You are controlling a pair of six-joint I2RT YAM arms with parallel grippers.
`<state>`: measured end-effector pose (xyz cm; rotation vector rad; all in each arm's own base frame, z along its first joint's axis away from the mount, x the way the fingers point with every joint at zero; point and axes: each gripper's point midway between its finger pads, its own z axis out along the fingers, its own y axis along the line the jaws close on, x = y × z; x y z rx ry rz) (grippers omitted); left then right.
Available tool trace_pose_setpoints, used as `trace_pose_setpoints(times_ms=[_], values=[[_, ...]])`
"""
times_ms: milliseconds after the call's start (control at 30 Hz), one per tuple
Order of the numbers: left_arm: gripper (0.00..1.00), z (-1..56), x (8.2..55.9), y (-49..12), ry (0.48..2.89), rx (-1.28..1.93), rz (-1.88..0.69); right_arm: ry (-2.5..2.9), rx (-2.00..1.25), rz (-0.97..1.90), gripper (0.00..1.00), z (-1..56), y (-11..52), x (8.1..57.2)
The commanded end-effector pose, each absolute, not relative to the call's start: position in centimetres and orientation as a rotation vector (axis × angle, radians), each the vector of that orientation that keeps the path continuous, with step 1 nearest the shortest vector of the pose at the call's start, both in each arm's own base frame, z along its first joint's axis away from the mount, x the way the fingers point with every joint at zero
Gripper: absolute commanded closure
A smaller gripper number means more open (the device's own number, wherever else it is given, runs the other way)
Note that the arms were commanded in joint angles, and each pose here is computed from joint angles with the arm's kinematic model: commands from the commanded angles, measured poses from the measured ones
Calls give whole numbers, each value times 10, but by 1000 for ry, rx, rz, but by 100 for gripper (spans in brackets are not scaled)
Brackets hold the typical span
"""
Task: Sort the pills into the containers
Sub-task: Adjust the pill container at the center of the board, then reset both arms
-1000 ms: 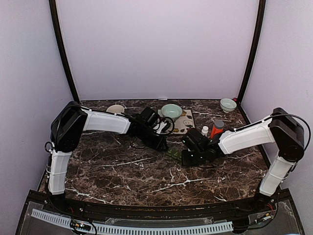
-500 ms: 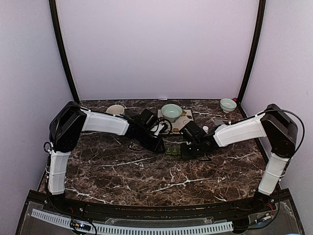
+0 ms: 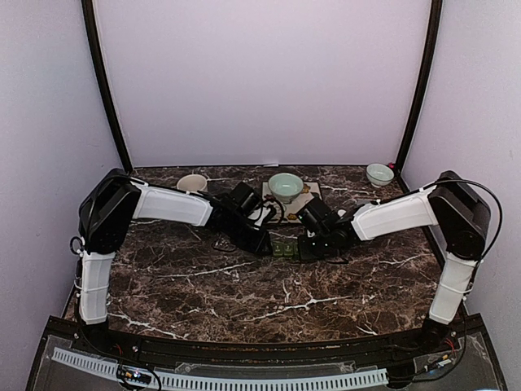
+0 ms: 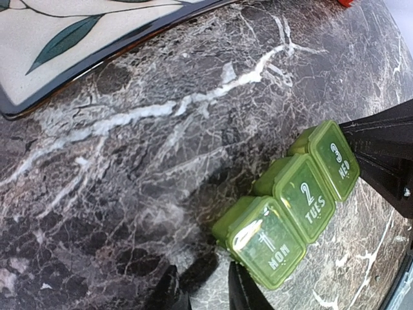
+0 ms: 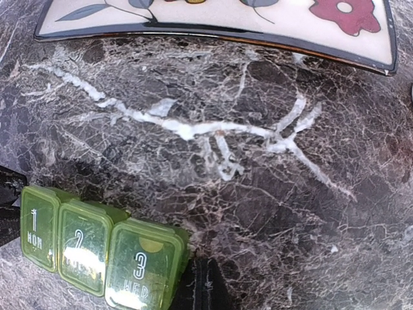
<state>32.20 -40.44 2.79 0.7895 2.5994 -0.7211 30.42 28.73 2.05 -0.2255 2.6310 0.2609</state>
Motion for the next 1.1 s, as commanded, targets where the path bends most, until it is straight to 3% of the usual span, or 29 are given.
trace_pose_setpoints(times_ms=[0, 133, 433, 567, 667, 733, 900, 1067], values=[[73, 50, 322, -399, 2568, 758, -683, 2625, -223, 262, 100, 23, 287, 306], [69, 58, 331, -393, 2553, 713, -636, 2611, -206, 237, 99, 31, 278, 304], [66, 77, 343, -381, 2524, 650, -570, 2572, -185, 190, 84, 52, 263, 302], [64, 113, 346, -372, 2453, 606, -544, 2500, -156, 209, 76, 82, 256, 303], [57, 155, 353, -355, 2313, 537, -510, 2375, -110, 252, 68, 125, 245, 305], [50, 194, 354, -339, 2183, 484, -492, 2285, -70, 249, 62, 152, 233, 307], [34, 256, 355, -288, 1913, 354, -351, 2081, 85, 113, 33, 215, 182, 317], [23, 288, 351, -236, 1737, 218, -181, 1932, 303, -74, 13, 252, 118, 324]])
